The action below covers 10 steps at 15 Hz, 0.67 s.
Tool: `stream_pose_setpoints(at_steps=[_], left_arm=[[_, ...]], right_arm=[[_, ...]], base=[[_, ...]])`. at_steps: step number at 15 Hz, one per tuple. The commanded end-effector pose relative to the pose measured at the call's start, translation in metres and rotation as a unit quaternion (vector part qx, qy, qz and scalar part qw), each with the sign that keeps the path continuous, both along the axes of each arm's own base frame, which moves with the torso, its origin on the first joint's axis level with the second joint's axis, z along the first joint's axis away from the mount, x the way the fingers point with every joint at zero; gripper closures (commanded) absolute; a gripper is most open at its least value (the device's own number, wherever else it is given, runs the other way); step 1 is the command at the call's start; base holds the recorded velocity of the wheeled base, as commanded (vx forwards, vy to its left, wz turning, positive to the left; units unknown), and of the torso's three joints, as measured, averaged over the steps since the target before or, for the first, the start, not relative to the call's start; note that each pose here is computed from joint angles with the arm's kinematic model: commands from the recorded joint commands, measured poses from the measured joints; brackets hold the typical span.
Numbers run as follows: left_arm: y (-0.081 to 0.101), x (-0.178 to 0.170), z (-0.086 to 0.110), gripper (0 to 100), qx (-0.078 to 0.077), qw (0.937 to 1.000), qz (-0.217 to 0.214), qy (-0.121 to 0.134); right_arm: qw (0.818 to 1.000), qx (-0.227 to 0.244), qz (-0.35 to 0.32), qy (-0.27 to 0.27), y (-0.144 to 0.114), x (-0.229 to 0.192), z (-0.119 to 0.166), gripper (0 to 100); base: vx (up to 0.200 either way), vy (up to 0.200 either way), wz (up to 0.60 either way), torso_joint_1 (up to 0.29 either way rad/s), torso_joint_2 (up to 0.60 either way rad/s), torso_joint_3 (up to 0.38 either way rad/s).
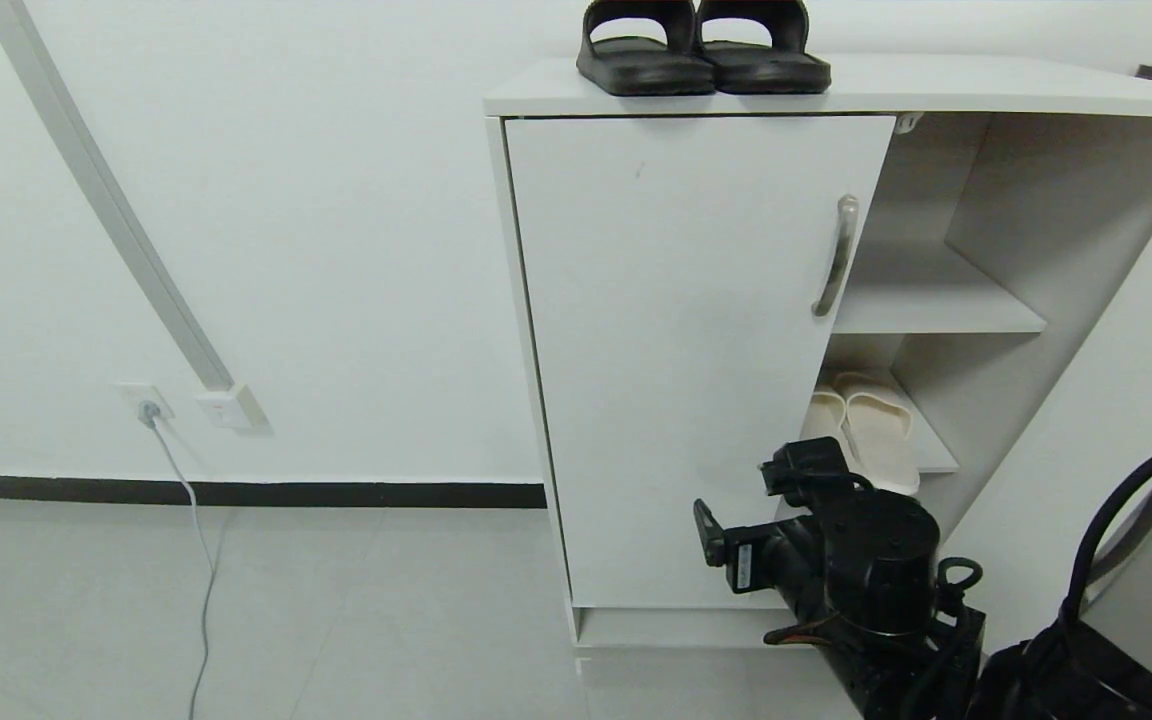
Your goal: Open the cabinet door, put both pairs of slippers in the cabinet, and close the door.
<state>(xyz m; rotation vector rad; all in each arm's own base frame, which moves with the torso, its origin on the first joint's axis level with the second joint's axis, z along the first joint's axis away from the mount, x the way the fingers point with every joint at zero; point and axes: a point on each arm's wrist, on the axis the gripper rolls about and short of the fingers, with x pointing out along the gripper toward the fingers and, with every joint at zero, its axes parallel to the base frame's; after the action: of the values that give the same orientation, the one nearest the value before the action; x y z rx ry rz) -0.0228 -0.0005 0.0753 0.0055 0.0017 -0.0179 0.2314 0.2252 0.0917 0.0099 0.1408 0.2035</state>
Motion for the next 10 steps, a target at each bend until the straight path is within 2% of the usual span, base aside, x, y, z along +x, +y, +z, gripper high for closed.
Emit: stream_pose_setpoints(at_steps=[1, 10], left_arm=[[0.0000, 0.0001, 0.0001, 100, 0.000, 1.0000, 0.000, 0.001], [0.0000, 0.0001, 0.0001, 100, 0.000, 1.0000, 0.000, 0.001]], right_arm=[[1.000, 0.001, 0.000, -0.005, -0.0017, -0.0012, 0.0010, 0], [1.000, -0.005, 0.015, 0.003, -0.0035, -0.0036, -0.0033, 0]], base=[[0.000, 0.000, 0.00, 0.000, 0.00, 0.000], [0.000, 0.000, 0.00, 0.000, 0.00, 0.000]])
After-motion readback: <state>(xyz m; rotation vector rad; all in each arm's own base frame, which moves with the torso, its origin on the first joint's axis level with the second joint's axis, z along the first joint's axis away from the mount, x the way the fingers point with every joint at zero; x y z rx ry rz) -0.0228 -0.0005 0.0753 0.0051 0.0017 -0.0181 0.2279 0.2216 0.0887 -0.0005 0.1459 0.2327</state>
